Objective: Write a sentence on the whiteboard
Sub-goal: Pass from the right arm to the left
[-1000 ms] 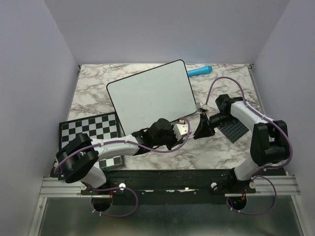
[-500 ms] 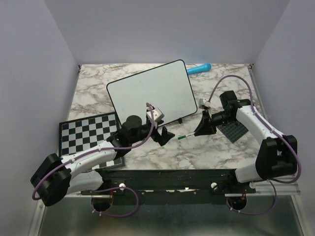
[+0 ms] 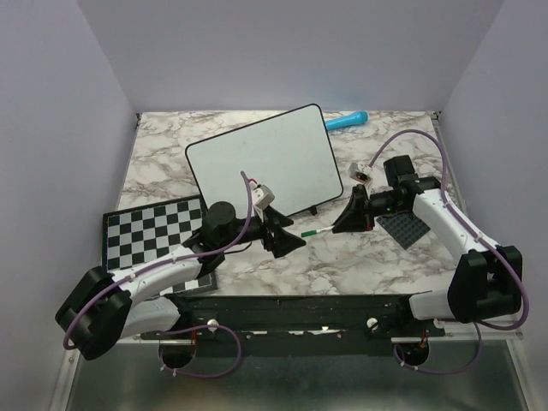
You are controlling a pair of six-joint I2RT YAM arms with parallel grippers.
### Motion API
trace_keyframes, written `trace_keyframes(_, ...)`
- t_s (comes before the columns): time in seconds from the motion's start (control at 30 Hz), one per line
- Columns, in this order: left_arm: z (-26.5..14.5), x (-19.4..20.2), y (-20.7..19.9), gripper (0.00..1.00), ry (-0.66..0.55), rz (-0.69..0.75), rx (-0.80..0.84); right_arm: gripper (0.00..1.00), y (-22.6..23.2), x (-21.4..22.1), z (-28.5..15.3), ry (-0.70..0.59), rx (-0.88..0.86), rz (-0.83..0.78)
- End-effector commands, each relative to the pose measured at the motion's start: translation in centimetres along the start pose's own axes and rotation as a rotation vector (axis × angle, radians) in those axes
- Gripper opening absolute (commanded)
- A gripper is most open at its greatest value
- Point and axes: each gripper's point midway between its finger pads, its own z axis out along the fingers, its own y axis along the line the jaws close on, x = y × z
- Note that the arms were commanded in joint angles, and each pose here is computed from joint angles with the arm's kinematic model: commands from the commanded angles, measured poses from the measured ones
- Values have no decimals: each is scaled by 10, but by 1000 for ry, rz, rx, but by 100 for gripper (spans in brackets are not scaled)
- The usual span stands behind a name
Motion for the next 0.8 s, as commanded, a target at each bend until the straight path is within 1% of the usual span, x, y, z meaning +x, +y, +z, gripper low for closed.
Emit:
trace_keyframes(0.0, 6, 9, -22, 92, 59, 33, 165, 1, 14, -12, 5, -53, -66, 1)
trace_keyframes(0.1, 13, 14, -17, 89, 88, 31, 166, 1, 16, -11, 7, -47, -74, 4)
trace_keyframes(0.13, 15, 12, -18, 86, 81, 38, 176, 1, 17, -11, 8, -47, -81, 4)
trace_keyframes(0.3, 23, 9, -19, 81, 80, 29, 203, 1, 18, -10, 11, -43, -95, 11)
trace_keyframes(0.33, 24, 8, -21, 78, 80, 31, 211, 1, 18, -9, 12, -41, -97, 12)
trace_keyframes(0.4, 26, 7, -22, 75, 84, 24, 225, 1, 18, -8, 12, -40, -99, 16)
trace_keyframes(0.43, 27, 7, -24, 70, 87, 24, 240, 1, 18, -8, 13, -39, -101, 15)
trace_keyframes(0.5, 28, 9, -27, 64, 100, 19, 261, 1, 18, -7, 13, -39, -103, 18)
trace_keyframes(0.53, 28, 11, -28, 58, 111, 13, 270, 1, 18, -8, 13, -38, -107, 19)
trace_keyframes(0.57, 28, 12, -30, 54, 119, 12, 284, 1, 19, -8, 14, -39, -111, 19)
trace_keyframes(0.67, 27, 17, -28, 45, 146, 10, 278, 1, 20, -7, 14, -37, -111, 17)
trace_keyframes(0.77, 26, 21, -25, 38, 172, 23, 260, 1, 21, -7, 14, -38, -115, 15)
